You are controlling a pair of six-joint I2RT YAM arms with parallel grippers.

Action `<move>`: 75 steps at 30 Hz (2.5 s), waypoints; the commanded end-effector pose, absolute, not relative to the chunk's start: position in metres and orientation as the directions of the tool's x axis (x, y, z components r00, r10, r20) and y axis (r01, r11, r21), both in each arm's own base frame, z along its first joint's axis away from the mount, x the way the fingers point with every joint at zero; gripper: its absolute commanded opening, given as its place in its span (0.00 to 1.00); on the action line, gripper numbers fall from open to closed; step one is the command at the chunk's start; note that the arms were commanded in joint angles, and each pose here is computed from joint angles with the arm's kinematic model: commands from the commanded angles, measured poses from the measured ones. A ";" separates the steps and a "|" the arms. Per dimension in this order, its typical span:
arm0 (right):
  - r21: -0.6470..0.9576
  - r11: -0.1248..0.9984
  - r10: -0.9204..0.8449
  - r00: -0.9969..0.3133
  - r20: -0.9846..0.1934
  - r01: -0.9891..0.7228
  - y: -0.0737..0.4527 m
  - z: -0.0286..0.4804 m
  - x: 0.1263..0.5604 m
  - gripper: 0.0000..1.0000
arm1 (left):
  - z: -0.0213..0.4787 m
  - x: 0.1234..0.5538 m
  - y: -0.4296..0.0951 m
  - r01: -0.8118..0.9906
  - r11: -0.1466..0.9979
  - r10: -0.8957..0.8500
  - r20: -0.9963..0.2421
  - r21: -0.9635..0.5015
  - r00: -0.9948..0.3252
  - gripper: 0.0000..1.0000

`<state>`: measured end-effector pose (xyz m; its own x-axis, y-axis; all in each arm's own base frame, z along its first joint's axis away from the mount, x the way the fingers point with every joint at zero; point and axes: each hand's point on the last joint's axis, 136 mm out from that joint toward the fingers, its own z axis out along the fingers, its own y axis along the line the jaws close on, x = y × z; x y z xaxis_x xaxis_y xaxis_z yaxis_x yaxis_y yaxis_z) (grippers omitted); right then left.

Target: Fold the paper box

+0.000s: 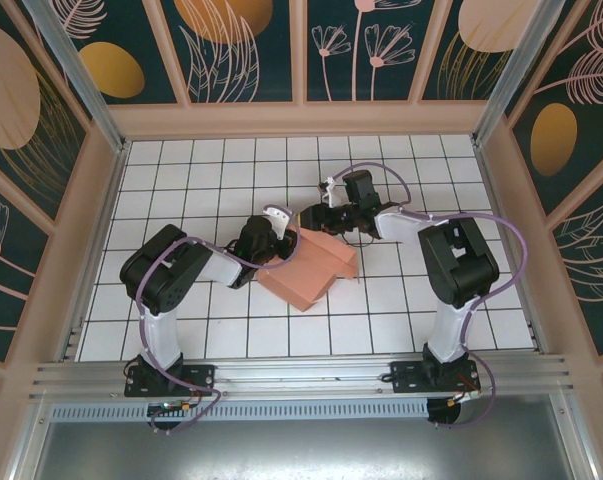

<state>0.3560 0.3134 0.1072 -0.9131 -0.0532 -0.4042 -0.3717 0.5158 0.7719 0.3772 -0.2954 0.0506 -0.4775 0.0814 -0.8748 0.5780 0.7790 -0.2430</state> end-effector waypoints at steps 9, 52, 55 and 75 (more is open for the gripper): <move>0.681 0.641 0.201 -0.779 -0.594 -0.354 0.234 0.188 0.389 0.72 | 0.073 0.377 -0.297 0.551 0.746 -0.079 -0.872 -0.373 -0.483 0.00; 0.831 0.273 0.466 -0.689 -0.556 -0.485 0.206 0.265 0.319 0.54 | 0.156 0.413 -0.322 0.383 0.316 -0.473 -0.494 -0.868 -0.730 0.00; 0.841 0.262 0.451 -0.711 -0.540 -0.473 0.215 0.262 0.321 0.55 | 0.153 0.414 -0.322 0.392 0.331 -0.466 -0.510 -0.858 -0.723 0.00; 0.899 0.311 0.457 -0.781 -0.426 -0.308 0.217 0.229 0.334 0.36 | 0.139 0.418 -0.321 0.382 0.364 -0.458 -0.520 -0.850 -0.721 0.00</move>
<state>0.3289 0.2169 0.2208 -0.7826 0.4481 -0.4321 -0.3228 0.3014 0.8972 0.4131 -0.3166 0.1280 -0.7461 -0.4609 -0.4805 0.3278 0.3739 -0.8676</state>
